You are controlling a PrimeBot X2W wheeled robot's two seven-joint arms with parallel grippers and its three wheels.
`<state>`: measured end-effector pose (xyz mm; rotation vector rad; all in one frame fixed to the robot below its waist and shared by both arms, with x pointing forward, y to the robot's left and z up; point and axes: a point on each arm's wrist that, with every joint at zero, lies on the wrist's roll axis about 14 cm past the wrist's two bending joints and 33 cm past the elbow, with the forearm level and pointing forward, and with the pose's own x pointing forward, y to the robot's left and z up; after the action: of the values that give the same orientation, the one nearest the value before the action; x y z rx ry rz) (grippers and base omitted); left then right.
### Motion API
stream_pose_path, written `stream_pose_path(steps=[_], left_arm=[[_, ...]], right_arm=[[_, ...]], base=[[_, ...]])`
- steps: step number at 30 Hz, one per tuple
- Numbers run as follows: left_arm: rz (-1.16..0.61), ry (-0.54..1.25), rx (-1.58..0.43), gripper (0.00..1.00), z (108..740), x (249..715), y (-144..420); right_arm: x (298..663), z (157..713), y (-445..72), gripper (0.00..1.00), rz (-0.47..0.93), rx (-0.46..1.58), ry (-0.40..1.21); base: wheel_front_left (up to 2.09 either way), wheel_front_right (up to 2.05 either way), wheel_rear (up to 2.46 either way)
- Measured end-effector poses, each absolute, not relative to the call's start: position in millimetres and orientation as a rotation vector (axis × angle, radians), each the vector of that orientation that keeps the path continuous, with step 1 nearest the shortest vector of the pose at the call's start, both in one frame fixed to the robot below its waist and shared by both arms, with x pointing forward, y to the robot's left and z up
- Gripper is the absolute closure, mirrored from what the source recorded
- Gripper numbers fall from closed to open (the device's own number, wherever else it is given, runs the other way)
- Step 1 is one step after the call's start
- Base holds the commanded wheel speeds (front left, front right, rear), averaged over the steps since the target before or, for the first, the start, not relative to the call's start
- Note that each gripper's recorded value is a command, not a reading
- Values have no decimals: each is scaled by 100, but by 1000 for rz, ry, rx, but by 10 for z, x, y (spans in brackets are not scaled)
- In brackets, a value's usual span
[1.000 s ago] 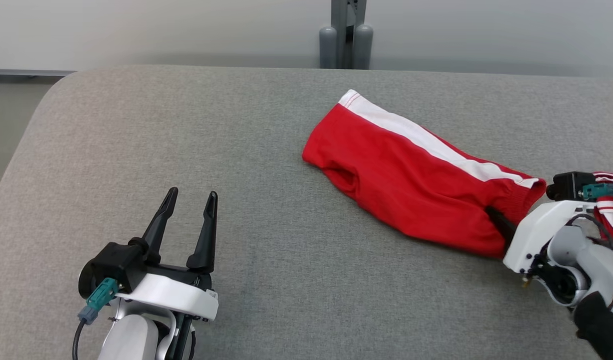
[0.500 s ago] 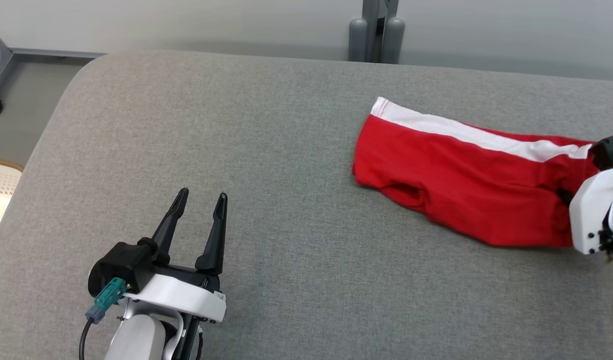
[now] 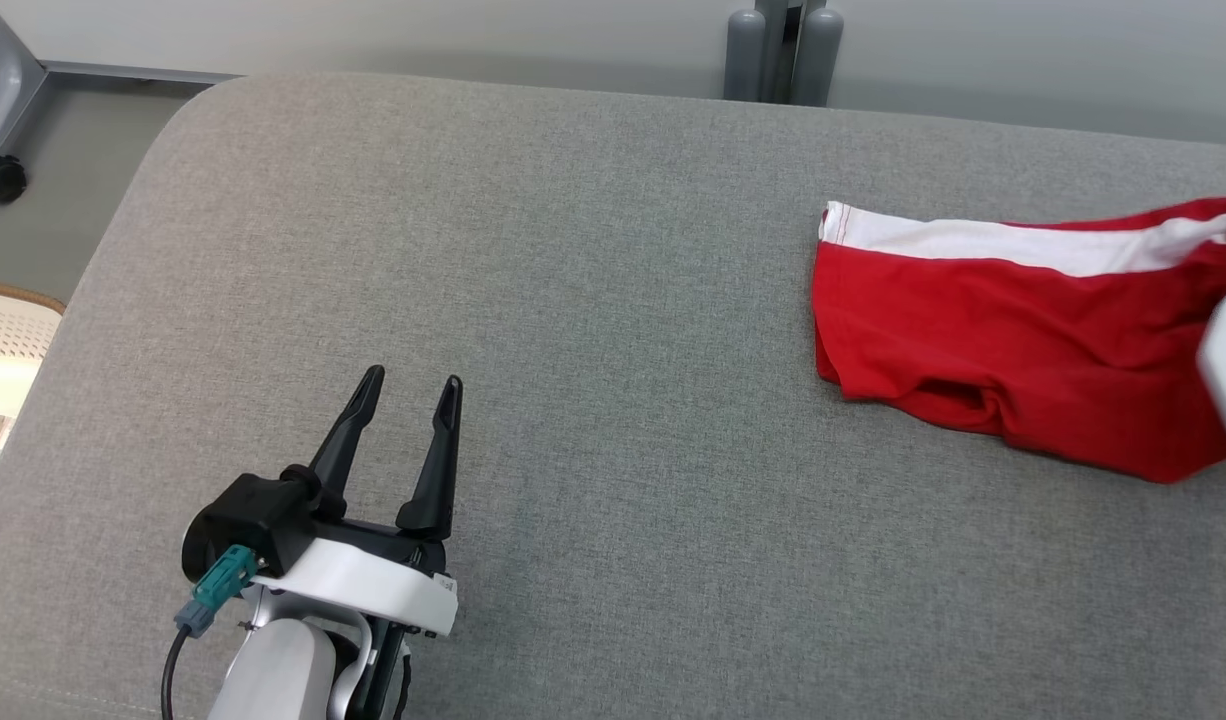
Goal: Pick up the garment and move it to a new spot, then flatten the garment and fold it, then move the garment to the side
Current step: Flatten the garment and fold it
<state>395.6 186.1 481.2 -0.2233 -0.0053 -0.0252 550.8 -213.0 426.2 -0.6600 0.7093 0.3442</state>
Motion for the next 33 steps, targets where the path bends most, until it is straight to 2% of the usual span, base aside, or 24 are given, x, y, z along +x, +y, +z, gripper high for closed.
stream_pose_path(steps=[8,16,33], left_arm=[[-43,-11,-227,0,4834,3979,1799],[-69,-13,-238,0,4859,3963,1697],[2,12,-254,0,4774,3847,1886]], right_arm=[[5399,4213,-1614,100,428,-575,724],[5378,4387,-1099,100,500,-441,716],[5483,4327,-438,100,534,-154,771]], base=[[0,0,0],[0,0,0],[0,0,0]])
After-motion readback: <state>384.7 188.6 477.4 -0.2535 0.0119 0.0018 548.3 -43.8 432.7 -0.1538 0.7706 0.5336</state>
